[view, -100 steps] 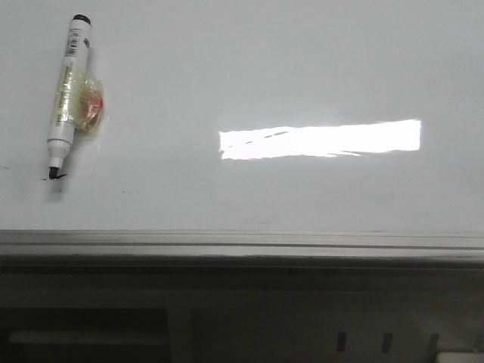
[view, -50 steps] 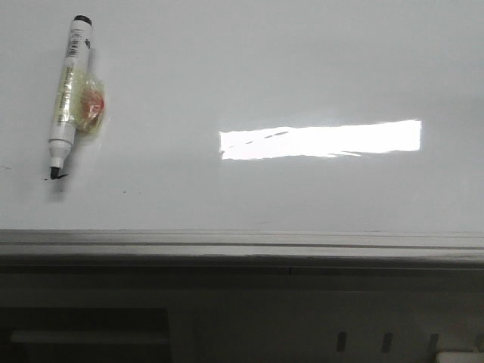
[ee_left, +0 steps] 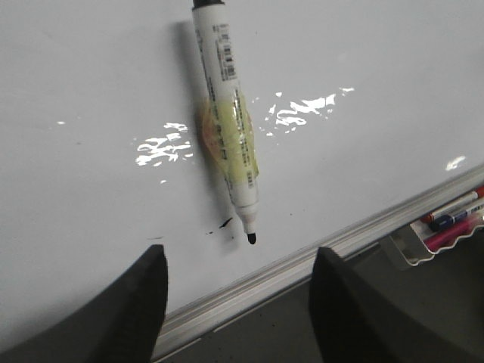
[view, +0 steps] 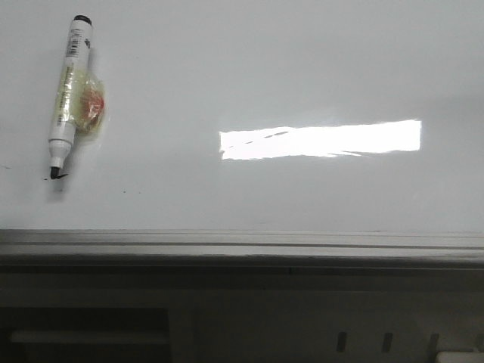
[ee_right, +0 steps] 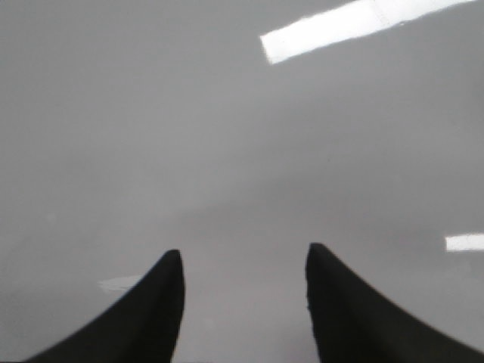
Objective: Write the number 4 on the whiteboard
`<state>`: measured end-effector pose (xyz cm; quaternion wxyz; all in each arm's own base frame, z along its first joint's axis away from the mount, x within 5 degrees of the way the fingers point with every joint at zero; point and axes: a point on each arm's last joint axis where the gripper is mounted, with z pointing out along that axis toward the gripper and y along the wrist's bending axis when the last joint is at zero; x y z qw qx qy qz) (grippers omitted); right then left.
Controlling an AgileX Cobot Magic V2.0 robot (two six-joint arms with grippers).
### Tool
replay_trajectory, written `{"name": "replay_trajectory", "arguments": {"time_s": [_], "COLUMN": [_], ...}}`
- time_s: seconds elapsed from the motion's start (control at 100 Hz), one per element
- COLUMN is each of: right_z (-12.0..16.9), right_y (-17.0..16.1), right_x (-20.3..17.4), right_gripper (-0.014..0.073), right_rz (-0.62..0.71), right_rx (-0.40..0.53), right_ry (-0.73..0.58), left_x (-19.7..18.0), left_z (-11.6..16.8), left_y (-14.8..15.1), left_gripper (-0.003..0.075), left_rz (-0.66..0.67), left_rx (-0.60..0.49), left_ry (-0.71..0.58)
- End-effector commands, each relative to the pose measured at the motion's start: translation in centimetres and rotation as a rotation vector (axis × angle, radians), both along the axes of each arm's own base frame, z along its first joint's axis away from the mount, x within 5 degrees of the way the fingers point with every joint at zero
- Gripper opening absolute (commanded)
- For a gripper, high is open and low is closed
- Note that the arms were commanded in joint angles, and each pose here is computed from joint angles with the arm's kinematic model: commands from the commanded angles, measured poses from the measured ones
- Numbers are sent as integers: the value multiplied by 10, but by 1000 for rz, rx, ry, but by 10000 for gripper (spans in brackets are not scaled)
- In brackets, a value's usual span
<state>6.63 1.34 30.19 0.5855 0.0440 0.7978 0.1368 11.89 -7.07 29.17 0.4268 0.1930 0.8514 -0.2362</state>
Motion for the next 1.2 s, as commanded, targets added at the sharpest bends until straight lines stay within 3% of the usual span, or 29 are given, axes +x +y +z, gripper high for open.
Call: {"name": "replay_trajectory", "arguments": {"time_s": [0.0, 0.49, 0.78, 0.92, 1.11, 1.19], "right_z": [14, 13, 13, 13, 14, 19], "right_y": [0, 5, 5, 5, 6, 9], "right_x": [2, 0, 0, 0, 0, -2], "right_gripper": [424, 417, 417, 417, 417, 417], "right_rz": [-1, 66, 66, 66, 103, 157], "right_rx": [6, 5, 5, 5, -33, -98], "right_ry": [-66, -48, -48, -48, -59, -70], "left_x": [12, 46, 64, 69, 71, 71], "left_z": [9, -12, -27, -34, -37, -37], "left_y": [-7, -35, -38, -40, -41, -41], "left_gripper": [372, 368, 357, 237, 4, -20], "left_rz": [9, 62, 119, 127, 130, 128], "left_rx": [-44, -109, -84, -68, -61, -62], "left_ry": [-26, 48, 78, 107, 115, 116]}}
